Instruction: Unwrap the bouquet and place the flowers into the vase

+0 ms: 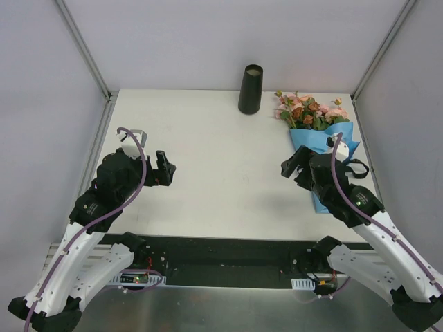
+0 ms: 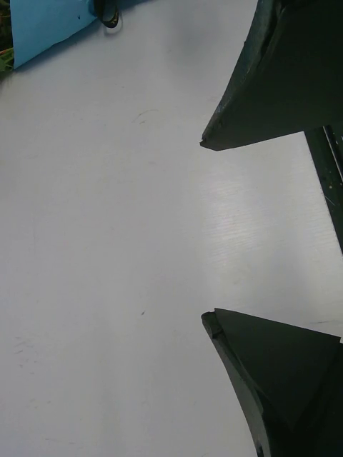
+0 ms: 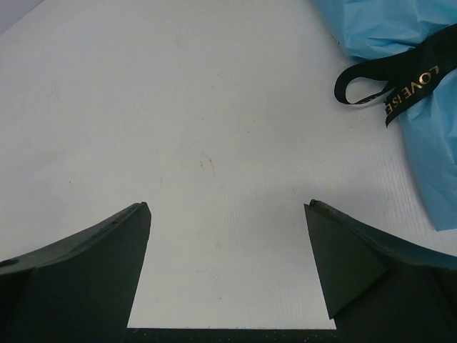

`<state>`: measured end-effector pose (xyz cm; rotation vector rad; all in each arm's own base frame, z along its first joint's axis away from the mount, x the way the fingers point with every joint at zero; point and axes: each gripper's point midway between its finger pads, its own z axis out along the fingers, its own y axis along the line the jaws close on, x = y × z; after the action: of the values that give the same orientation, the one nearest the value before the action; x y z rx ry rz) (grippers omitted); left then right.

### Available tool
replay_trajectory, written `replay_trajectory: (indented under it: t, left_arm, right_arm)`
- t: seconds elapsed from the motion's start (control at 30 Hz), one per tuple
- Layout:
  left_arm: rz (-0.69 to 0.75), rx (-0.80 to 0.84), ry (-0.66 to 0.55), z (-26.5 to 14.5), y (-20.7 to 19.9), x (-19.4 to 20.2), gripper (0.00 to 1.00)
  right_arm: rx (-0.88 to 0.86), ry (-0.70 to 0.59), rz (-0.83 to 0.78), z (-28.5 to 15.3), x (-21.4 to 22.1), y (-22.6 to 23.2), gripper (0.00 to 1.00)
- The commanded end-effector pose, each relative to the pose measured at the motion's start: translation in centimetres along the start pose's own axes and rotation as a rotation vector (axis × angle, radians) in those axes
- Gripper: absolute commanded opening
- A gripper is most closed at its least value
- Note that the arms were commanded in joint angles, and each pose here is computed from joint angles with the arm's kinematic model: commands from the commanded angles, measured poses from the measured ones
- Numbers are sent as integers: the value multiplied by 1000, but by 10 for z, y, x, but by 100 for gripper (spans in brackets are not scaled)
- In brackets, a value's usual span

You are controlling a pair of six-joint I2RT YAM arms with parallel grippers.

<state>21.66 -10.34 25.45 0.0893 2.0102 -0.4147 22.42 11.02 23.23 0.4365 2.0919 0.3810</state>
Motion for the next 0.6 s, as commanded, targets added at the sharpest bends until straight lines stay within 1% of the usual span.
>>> replay_trajectory:
  t: [0.0,0.13,0.2,0.27,0.33,0.4,0.47,0.57]
  left_arm:
    - [15,15,-47,-1,-3,-12,99]
    - [20,10,-47,-1,-2,-12,99]
    - [19,10,-47,-1,-2,-12,99]
    - [23,11,-44,-1,-2,-11,98]
    - [23,11,-44,-1,-2,-11,98]
    - [22,12,-42,0,-3,-11,98]
    - [23,21,-42,-1,-4,-12,98]
    - [22,35,-38,-1,-7,-11,97]
  right_arm:
    - [-10,-59,32,-2,-11,2,99]
    - [9,-112,43,0,-18,-3,99]
    - [39,-167,49,2,-24,-13,99]
    - [81,-249,51,1,-33,-27,98]
    - [101,-306,-1,4,-37,-37,98]
    - [81,-346,-80,10,-39,-36,97]
    - [66,-386,-164,20,-40,-32,90]
    - [128,-418,-254,35,-42,-36,87]
